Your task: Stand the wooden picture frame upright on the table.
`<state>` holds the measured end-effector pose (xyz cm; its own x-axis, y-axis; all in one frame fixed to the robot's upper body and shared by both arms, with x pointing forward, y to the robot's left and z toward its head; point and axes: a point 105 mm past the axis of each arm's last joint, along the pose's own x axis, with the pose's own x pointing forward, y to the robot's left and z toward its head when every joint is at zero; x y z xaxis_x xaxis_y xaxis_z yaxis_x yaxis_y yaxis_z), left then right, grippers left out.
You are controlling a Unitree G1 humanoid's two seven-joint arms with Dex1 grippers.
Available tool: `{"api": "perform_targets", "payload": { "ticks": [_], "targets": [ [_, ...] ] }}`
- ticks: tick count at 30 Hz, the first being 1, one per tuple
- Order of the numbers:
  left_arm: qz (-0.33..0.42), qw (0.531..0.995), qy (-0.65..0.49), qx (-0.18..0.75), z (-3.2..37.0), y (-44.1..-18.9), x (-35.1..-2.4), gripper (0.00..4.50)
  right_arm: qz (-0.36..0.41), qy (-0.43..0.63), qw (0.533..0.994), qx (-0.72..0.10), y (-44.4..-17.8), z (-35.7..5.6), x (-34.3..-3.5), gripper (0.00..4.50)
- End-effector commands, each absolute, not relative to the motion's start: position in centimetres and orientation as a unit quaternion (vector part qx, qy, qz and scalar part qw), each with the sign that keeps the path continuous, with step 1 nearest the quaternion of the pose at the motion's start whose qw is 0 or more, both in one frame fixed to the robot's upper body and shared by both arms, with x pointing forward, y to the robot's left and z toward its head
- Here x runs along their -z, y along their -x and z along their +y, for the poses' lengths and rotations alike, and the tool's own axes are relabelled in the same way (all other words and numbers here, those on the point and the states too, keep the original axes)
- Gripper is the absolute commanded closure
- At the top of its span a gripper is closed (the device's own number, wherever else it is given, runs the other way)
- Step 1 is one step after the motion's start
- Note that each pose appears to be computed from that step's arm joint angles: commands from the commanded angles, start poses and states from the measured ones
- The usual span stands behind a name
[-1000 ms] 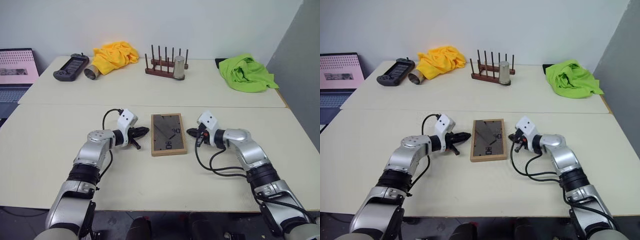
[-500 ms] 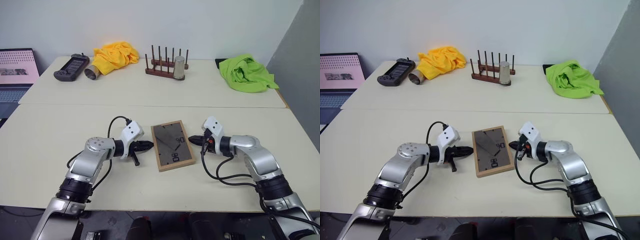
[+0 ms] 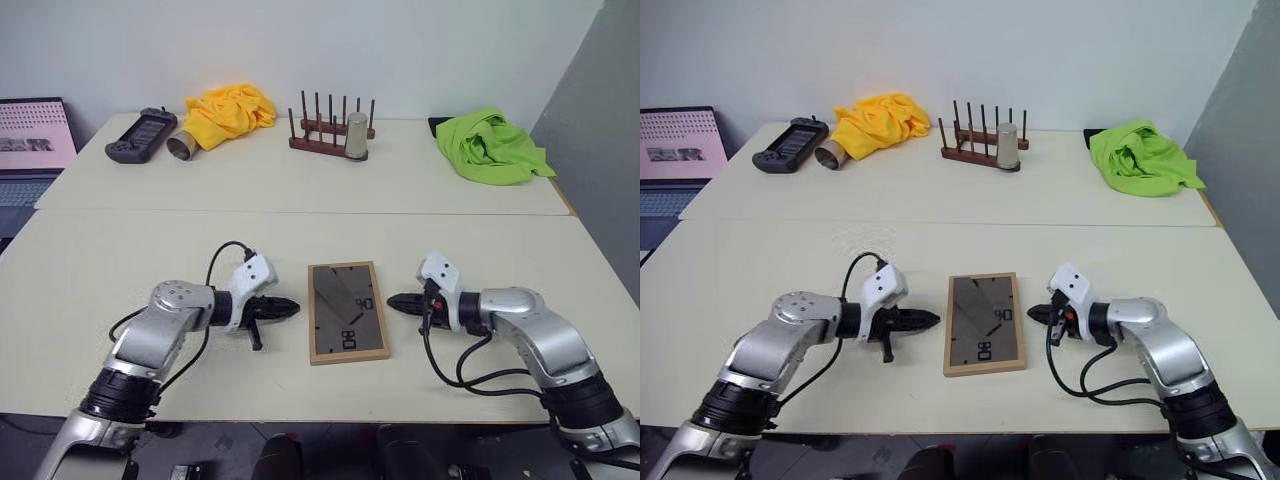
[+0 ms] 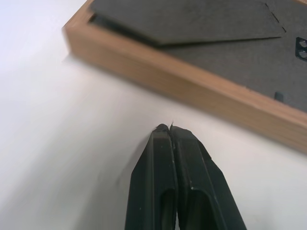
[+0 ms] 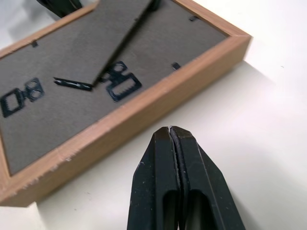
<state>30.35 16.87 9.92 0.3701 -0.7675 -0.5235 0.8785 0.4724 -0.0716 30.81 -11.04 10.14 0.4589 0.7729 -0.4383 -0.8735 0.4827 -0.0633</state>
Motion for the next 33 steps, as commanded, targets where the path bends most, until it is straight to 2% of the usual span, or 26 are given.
{"api": "perform_targets", "payload": {
  "ticks": [1, 4, 7, 13, 19, 23, 26, 33],
  "targets": [
    [0.319, 0.785, 0.07, 0.527, 17.6, -27.7, -12.5, 3.67, 0.16, 0.147, 0.844, -0.491, -30.4, -11.6, -11.2, 4.5],
    [0.369, 0.761, 0.171, 0.505, 17.6, -27.4, -12.8, 3.11, 0.168, 0.144, 0.837, -0.501, -29.7, -11.4, -10.8, 4.5],
    [0.39, 0.745, 0.258, 0.476, 17.3, -28.3, -13.2, 2.44, 0.169, 0.143, 0.837, -0.5, -29.6, -11.3, -10.6, 4.5],
    [0.427, 0.72, 0.277, 0.472, 15.9, -27.4, -12.2, 1.28, 0.173, 0.146, 0.837, -0.499, -29.5, -10.9, -10.1, 4.5],
    [0.435, 0.717, 0.285, 0.464, 15.2, -27.2, -11.1, 0.06, 0.168, 0.142, 0.832, -0.51, -29.4, -9.5, -10.0, 4.5],
    [0.438, 0.728, 0.267, 0.454, 15.0, -27.2, -9.8, 0.06, 0.158, 0.14, 0.824, -0.526, -29.4, -7.7, -9.9, 4.5],
    [0.438, 0.749, 0.26, 0.423, 15.3, -28.3, -8.7, 0.06, 0.147, 0.13, 0.821, -0.535, -29.5, -6.1, -10.1, 4.5],
    [0.411, 0.741, 0.268, 0.459, 14.4, -28.1, -9.6, 0.06, 0.136, 0.123, 0.816, -0.548, -29.4, -4.1, -10.3, 4.5]
  ]
}}
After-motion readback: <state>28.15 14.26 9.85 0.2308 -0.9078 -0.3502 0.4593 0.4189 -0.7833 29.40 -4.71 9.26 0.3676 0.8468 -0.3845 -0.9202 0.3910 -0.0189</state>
